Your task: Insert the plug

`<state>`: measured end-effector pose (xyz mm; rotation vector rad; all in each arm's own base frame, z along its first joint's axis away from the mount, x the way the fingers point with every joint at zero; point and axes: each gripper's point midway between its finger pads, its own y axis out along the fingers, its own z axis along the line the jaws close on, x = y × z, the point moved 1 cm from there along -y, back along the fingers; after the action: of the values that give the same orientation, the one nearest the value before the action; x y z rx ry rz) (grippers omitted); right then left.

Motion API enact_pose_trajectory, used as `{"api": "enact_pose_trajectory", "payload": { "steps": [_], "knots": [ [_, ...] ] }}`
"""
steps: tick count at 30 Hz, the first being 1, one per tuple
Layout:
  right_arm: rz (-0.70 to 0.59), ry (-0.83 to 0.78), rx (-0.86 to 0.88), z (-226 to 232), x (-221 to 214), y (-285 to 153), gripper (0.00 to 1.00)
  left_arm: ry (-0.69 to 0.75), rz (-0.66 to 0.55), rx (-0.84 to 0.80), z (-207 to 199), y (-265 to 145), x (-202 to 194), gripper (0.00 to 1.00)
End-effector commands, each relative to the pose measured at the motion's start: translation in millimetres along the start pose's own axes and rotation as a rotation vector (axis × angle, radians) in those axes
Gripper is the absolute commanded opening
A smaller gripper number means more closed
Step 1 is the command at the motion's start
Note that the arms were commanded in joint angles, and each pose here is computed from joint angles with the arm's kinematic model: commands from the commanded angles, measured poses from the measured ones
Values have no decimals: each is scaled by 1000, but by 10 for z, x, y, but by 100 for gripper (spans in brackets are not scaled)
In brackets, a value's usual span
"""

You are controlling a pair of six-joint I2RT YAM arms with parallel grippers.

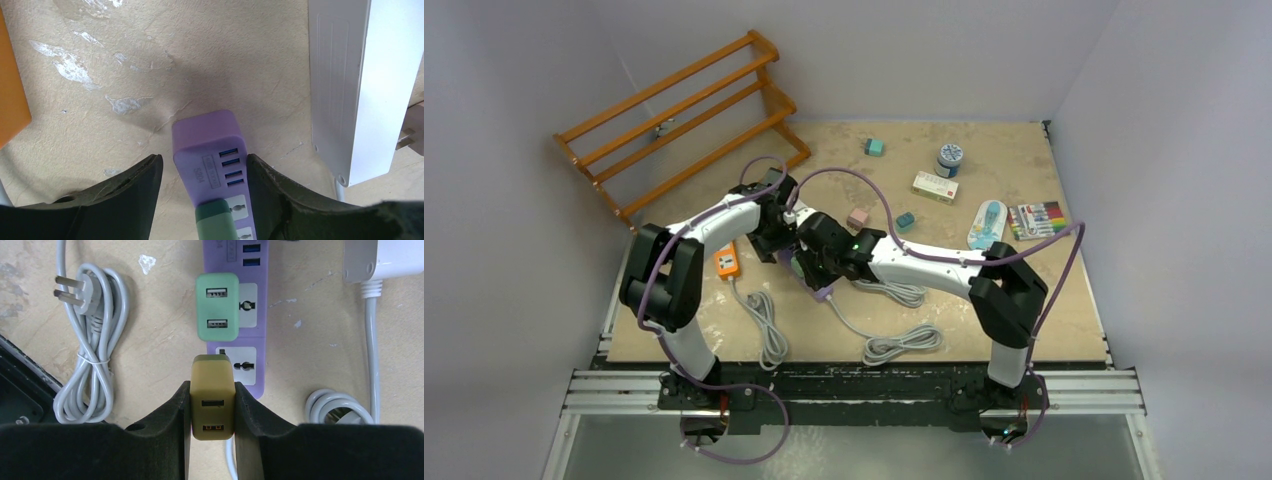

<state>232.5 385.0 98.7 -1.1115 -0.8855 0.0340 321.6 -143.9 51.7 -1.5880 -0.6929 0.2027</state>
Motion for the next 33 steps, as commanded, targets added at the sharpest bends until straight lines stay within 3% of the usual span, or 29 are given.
{"api": "enact_pose_trajectory", "payload": {
  "steps": [1,6,10,33],
  "knots": [
    [-27,-4,-7,37,140,-106,0,7,-22,2,44,9,69,64],
    [-17,-11,-13,23,130,-134,0,5,-57,-69,-83,-186,163,84],
    [-10,-10,-17,14,109,-128,0,1,-76,-92,-119,-286,210,92],
    [37,-23,-48,-30,42,33,0,-2,-71,-48,27,-175,171,93]
  ]
}}
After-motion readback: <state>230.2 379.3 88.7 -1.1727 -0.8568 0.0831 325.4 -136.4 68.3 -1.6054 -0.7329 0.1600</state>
